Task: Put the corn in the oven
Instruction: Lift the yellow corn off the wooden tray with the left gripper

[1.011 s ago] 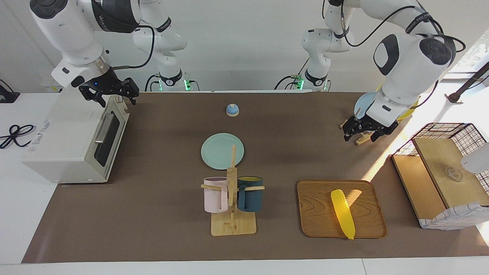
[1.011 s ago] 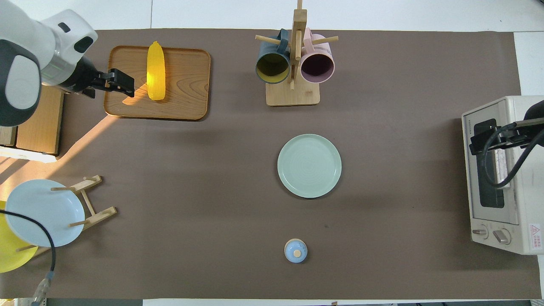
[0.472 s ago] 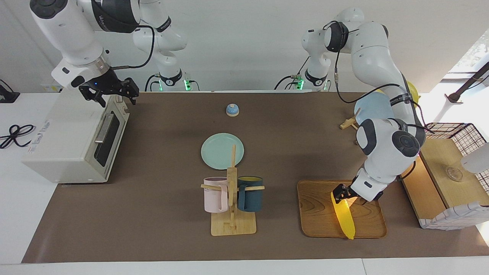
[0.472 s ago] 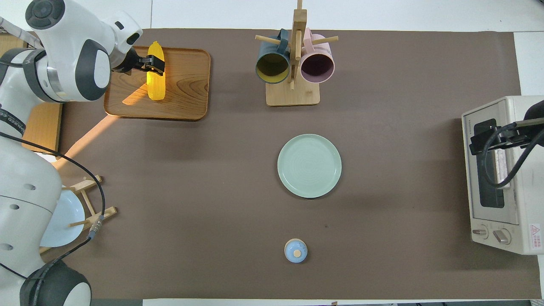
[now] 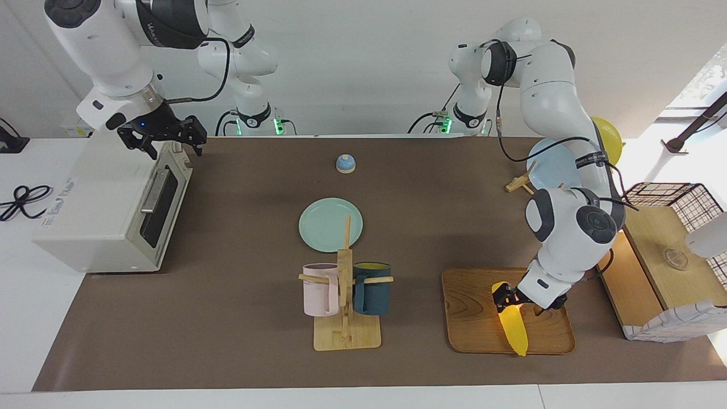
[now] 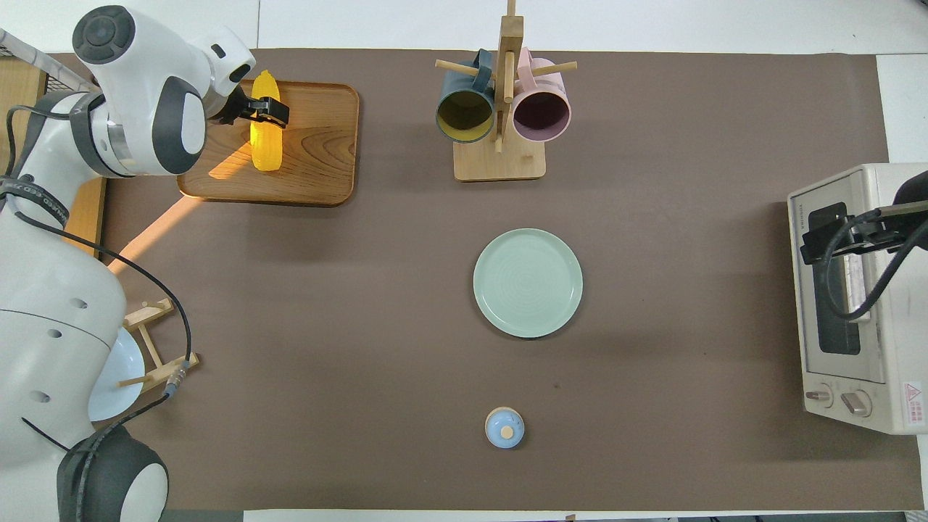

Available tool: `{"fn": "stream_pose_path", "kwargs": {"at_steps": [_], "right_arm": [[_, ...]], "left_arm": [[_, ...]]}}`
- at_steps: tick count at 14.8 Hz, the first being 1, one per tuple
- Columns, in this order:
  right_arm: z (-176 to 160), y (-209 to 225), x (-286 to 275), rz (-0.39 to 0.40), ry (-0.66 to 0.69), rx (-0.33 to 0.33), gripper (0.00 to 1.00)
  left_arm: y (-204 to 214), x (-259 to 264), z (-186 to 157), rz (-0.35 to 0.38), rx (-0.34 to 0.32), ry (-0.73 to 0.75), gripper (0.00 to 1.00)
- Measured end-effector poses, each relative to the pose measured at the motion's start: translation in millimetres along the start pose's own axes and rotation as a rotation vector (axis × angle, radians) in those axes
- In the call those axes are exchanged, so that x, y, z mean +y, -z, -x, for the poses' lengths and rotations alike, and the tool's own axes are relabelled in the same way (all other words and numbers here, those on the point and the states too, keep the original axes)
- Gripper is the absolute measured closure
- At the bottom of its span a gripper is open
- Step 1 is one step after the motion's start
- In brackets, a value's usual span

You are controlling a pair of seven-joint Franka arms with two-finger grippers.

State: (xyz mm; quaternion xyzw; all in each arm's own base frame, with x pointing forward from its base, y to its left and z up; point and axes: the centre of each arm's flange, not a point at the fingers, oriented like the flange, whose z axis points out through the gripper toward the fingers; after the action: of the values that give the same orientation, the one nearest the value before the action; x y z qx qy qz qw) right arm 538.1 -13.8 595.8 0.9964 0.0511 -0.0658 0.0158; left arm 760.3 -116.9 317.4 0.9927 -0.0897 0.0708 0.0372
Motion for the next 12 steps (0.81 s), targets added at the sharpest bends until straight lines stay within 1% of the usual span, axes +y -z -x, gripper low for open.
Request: {"fn": "stream_pose_path", "kwargs": {"at_steps": [1,2,3,4,5,6,7,12], "right_arm": [[0.0,0.0,0.0,0.000,0.000,0.000,0.00],[0.0,0.0,0.0,0.000,0.000,0.000,0.00],[0.0,0.0,0.0,0.000,0.000,0.000,0.00],[0.0,0.0,0.0,0.000,0.000,0.000,0.00],[0.0,0.0,0.0,0.000,0.000,0.000,0.00],[0.0,0.0,0.0,0.000,0.000,0.000,0.00],[0.0,0.0,0.0,0.000,0.000,0.000,0.00],[-0.4,0.4,-3.0,0.001,0.005,0.001,0.00]], "left_arm": [[-1.3,-0.1,0.1,0.000,-0.001,-0.004,0.00],[-1.4,-0.1,0.1,0.000,-0.001,-0.008,0.04],[-1.1,-0.1,0.0,0.000,-0.001,-0.009,0.04],[-0.9,0.0,-0.2,0.000,0.000,-0.010,0.11],[-0.7,0.1,-0.2,0.000,0.000,-0.012,0.26],[-0.7,0.2,-0.2,0.000,0.000,-0.013,0.38],[0.5,0.3,-0.9,0.000,0.003,-0.014,0.44],[0.9,0.4,-1.2,0.000,0.003,-0.014,0.44]]}}
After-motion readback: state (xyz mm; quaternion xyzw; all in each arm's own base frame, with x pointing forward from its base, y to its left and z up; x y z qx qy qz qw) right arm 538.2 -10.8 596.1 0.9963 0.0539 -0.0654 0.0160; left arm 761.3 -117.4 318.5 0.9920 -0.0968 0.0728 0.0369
